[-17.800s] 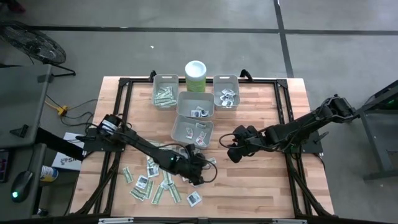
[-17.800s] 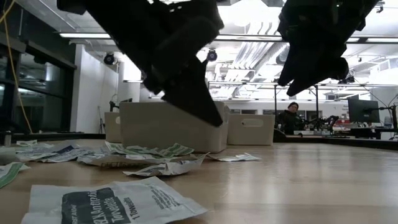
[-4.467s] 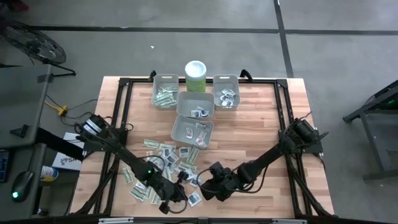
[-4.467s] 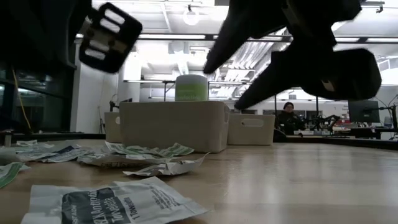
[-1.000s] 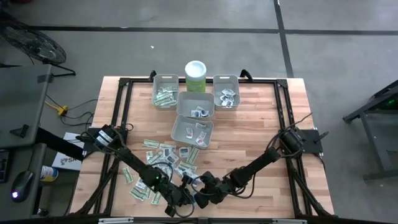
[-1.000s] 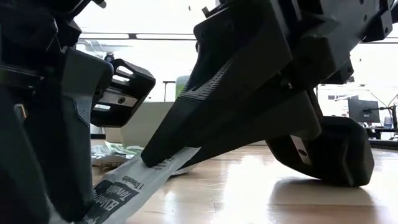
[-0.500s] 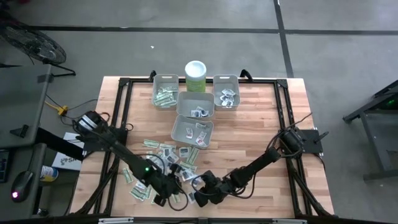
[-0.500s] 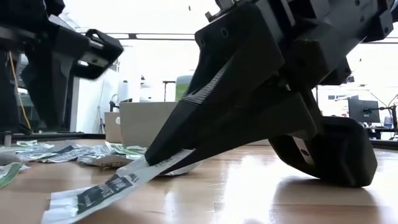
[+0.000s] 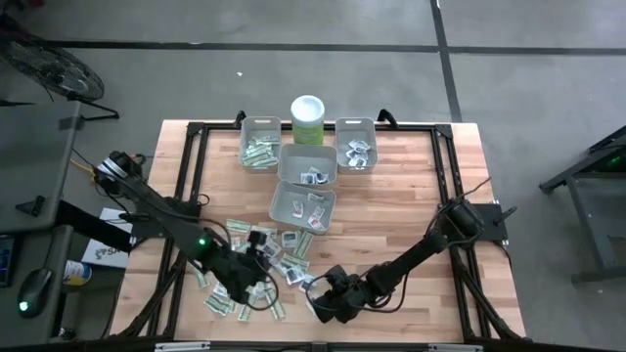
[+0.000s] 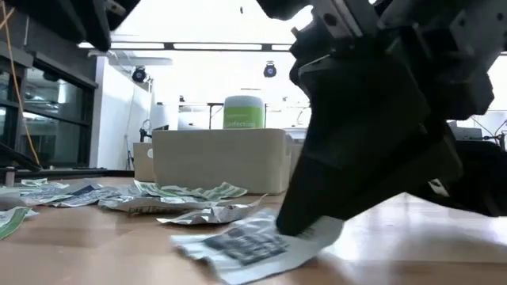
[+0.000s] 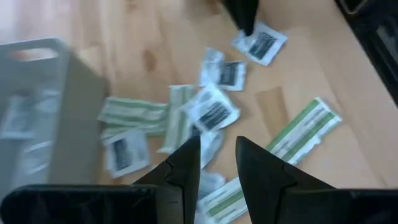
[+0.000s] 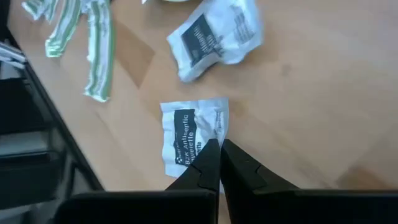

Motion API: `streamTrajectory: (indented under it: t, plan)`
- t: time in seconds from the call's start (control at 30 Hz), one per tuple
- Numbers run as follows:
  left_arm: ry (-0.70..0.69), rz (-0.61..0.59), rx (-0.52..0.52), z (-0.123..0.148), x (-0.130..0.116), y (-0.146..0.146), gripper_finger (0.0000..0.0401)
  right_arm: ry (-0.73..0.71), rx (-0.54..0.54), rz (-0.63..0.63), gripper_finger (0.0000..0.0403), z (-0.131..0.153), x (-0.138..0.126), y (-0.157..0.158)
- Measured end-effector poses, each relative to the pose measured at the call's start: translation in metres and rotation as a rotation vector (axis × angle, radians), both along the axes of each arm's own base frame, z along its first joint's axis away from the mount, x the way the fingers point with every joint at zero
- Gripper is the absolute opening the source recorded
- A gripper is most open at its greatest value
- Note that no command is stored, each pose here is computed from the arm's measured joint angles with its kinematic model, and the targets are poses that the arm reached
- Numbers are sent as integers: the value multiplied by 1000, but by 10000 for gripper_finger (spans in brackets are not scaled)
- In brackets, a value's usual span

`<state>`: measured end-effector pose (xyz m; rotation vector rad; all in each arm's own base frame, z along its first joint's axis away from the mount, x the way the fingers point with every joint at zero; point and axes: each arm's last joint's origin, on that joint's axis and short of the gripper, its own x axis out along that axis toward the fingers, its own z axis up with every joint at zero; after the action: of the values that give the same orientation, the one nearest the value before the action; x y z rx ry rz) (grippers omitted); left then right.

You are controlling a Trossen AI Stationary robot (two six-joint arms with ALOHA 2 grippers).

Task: Pick & Place First Aid Supplies
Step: Put the towelette pack into the right bin

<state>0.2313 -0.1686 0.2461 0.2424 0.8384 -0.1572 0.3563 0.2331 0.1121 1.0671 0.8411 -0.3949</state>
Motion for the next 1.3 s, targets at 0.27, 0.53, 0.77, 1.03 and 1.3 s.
streamTrajectory:
  t: [0.27,0.53,0.77,1.03,1.3]
  plan:
    - [-46,68,44,28,-24,22,101,43,-6,-7,0,5,-7,1]
    - [-107,140,-15,30,-52,45,101,151,-46,-6,0,17,-23,-2]
    - [-179,238,-179,19,-83,70,101,222,-100,-7,0,43,-40,-11]
    - [-315,302,-304,24,-113,95,101,311,-187,-20,0,81,-65,-31]
    - [-450,349,-395,19,-131,111,101,370,-300,-47,0,120,-95,-56]
